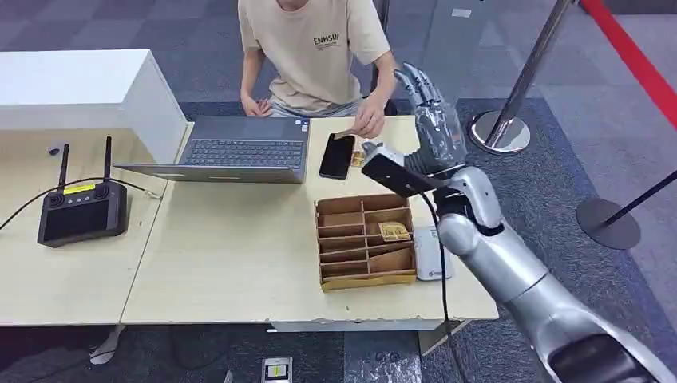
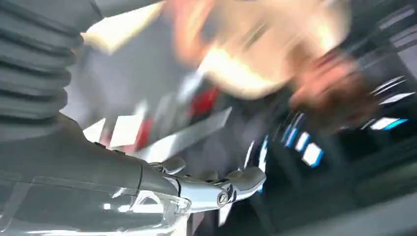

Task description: Pass the card to the sensor for recognition and then transmit it.

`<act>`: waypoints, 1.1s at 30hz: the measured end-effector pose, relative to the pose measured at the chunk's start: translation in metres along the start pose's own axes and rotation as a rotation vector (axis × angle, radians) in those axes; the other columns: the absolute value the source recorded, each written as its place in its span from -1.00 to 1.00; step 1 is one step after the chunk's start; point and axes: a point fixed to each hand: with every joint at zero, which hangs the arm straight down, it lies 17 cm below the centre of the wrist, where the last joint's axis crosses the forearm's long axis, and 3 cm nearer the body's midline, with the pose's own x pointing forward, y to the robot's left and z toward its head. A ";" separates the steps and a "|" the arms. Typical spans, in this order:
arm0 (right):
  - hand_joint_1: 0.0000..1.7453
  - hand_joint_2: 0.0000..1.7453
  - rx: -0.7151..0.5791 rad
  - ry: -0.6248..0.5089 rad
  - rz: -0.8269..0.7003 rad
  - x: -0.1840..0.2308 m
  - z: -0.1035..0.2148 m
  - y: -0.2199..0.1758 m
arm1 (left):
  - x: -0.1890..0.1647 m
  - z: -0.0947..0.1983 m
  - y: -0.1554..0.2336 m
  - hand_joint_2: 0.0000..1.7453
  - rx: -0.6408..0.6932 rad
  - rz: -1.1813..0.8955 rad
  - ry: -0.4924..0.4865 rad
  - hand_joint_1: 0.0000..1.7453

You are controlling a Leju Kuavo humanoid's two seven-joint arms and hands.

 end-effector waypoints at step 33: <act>-1.00 1.00 0.055 0.195 -0.335 -0.031 0.163 0.044 | -0.014 0.001 0.007 1.00 0.018 0.072 0.041 -1.00</act>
